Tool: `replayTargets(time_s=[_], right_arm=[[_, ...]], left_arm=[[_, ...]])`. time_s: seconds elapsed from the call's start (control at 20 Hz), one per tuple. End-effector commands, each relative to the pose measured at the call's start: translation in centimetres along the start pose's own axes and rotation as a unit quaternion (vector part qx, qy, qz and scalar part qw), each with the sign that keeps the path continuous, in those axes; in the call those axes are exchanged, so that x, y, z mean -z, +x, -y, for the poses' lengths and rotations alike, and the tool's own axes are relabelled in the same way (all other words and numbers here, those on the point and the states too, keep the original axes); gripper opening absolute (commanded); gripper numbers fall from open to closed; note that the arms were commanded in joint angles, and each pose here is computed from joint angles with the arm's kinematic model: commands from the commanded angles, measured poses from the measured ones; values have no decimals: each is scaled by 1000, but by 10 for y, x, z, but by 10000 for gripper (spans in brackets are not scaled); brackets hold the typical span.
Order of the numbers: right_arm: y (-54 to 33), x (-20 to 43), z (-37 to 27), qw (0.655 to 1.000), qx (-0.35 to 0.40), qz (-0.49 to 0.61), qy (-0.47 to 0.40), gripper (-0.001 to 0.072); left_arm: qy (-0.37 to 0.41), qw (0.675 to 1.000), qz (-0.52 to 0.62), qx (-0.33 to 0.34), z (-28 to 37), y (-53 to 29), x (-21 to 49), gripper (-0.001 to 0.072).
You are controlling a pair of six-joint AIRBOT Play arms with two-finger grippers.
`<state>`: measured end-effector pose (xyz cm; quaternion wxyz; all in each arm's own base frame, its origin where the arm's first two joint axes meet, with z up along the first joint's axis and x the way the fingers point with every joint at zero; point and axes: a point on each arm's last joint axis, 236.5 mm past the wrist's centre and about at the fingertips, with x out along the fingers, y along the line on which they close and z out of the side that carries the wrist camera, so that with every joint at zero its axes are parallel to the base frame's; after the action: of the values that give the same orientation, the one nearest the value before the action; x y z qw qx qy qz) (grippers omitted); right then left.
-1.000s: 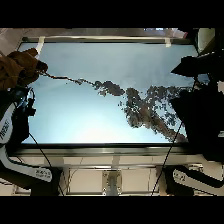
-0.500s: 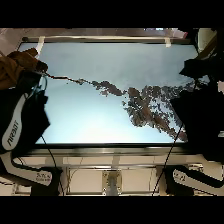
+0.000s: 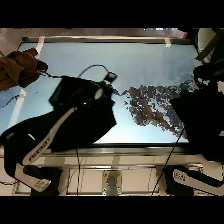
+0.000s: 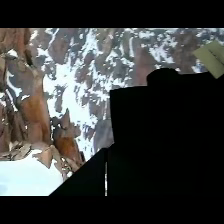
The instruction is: Fold the clothes and pants, and hang the long-sleeved shirts on hangers.
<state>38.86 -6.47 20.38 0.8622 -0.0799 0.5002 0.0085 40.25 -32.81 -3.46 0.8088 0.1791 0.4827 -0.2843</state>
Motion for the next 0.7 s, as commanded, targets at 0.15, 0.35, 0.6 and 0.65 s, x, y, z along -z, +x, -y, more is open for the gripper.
replayTargets(time_s=[0.15, 0.35, 0.6, 0.65], right_arm=[[30, 9, 63, 995, 11, 0, 103, 287], [67, 44, 39, 978, -106, -44, 176, 336], [126, 134, -76, 923, -282, -145, 220, 337], [133, 152, -103, 907, -310, -161, 235, 338]], left_arm=[[-15, 990, 138, 1, 15, -57, -91, 607], [-102, 982, 79, -135, -137, -148, -44, 606], [-254, 948, -103, -164, -184, -175, 166, 605], [-279, 937, -131, -165, -175, -173, 212, 605]])
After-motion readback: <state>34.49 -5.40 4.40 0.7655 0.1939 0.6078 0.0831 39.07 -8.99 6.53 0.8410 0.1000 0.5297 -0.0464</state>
